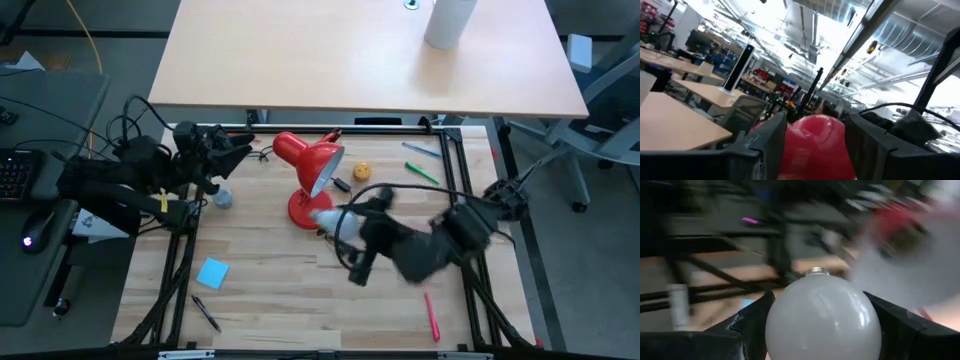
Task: Screw lightbulb
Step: Insert the lightbulb into the lamp
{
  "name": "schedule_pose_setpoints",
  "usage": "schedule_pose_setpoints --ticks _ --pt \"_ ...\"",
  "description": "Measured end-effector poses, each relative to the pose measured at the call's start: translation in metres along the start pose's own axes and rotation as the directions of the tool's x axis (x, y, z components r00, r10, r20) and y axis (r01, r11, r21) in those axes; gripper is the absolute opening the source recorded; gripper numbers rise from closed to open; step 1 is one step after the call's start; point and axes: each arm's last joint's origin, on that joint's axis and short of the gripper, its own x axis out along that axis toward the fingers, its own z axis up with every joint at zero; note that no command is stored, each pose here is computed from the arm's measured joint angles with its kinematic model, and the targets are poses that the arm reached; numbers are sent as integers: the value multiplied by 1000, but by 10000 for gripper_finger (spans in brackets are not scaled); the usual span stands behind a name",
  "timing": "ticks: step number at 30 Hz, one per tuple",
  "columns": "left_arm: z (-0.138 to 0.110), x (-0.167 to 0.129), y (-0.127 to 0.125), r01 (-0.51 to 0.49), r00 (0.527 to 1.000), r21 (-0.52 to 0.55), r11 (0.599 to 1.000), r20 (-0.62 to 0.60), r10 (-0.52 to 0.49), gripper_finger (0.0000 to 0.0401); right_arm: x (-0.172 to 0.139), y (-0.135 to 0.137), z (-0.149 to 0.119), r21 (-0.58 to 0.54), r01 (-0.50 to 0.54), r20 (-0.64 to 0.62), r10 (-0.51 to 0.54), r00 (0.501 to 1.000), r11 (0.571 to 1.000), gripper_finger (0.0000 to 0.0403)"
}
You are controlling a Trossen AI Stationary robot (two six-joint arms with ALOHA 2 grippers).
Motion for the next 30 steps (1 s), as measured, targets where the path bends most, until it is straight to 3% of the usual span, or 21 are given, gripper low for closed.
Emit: schedule_pose_setpoints --ticks 4,11,15,21,26,30 --pt "7 -6 0 39 999 -13 999 9 -38 181 12 -14 21 -48 -211 78 214 974 976 263" --pt "21 -20 -1 113 993 -29 993 26 -112 181 1 -40 7 -34 -316 -145 308 940 948 263" --pt "23 -21 -1 110 993 -16 994 34 -109 181 -30 -60 3 3 -284 -214 278 936 959 263" --pt "20 -18 0 60 998 -14 998 37 -59 181 -80 -78 -1 41 -208 -213 212 954 977 263" --pt "18 -14 -1 63 996 -22 998 59 -62 181 -105 -78 -13 22 -128 -226 130 965 992 263" --pt "18 -9 -3 74 993 -34 997 89 -71 181 -102 -65 -35 8 -92 -239 91 967 996 264"
